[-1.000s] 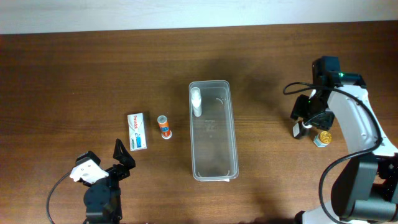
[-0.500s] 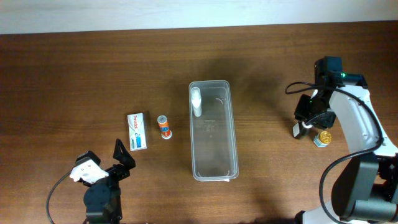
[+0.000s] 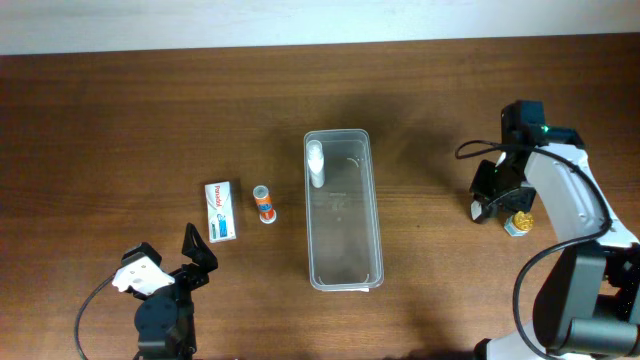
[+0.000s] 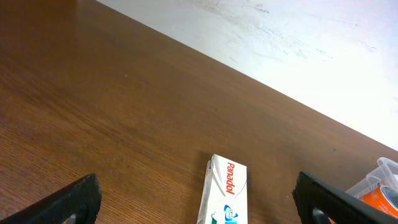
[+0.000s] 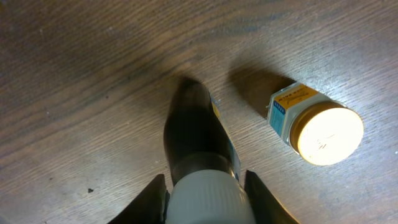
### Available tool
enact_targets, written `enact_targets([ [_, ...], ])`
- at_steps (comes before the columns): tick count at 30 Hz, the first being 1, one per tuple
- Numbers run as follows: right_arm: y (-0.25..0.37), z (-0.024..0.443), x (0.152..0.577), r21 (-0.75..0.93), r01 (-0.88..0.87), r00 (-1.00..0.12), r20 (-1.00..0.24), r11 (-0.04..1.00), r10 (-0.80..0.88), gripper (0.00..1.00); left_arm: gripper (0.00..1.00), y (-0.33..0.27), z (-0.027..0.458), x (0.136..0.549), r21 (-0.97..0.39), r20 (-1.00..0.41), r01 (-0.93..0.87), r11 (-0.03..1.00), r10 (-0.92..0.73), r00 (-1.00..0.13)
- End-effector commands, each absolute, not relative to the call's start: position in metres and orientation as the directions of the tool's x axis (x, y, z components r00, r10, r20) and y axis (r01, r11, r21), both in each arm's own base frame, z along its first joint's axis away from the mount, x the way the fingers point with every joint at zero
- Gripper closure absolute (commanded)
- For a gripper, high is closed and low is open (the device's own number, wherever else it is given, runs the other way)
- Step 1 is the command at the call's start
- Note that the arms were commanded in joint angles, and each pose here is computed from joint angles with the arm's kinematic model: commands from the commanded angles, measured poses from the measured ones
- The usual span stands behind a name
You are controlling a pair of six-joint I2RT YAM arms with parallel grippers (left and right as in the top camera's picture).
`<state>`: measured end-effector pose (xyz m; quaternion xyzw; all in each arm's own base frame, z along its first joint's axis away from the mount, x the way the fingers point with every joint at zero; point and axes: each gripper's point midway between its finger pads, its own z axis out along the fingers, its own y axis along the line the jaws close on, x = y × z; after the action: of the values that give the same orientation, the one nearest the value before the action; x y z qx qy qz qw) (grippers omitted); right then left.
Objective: Pack container
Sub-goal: 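Carry the brown bottle into the container beside the white bottle and release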
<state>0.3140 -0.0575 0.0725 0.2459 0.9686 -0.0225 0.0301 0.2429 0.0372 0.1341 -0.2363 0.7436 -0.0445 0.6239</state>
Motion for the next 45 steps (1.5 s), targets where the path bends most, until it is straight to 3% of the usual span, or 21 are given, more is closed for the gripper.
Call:
enact_targets([
  [1,-0.059,0.071,0.315,-0.025,0.491,-0.87,-0.073,0.871,0.488,0.69,0.01,0.035,0.134,0.243,-0.353,-0.911,-0.283,0.892,-0.396,-0.112],
  [24,-0.066,0.082,0.325,-0.043,0.494,-0.866,-0.12,0.868,0.486,0.7,0.01,0.035,0.134,0.243,-0.353,-0.911,-0.282,0.892,-0.396,-0.113],
  [33,-0.066,0.086,0.329,-0.039,0.493,-0.865,-0.132,0.869,0.484,0.84,0.01,0.035,0.134,0.243,-0.353,-0.911,-0.282,0.892,-0.396,-0.113],
  [39,-0.051,0.121,0.336,0.026,0.462,-0.875,-0.151,0.886,0.461,0.89,0.01,0.035,0.134,0.243,-0.353,-0.911,-0.283,0.892,-0.396,-0.112],
  [45,-0.003,0.186,0.341,0.083,0.335,-0.909,-0.232,0.938,0.345,0.89,0.01,0.035,0.134,0.243,-0.353,-0.911,-0.282,0.892,-0.396,-0.113],
])
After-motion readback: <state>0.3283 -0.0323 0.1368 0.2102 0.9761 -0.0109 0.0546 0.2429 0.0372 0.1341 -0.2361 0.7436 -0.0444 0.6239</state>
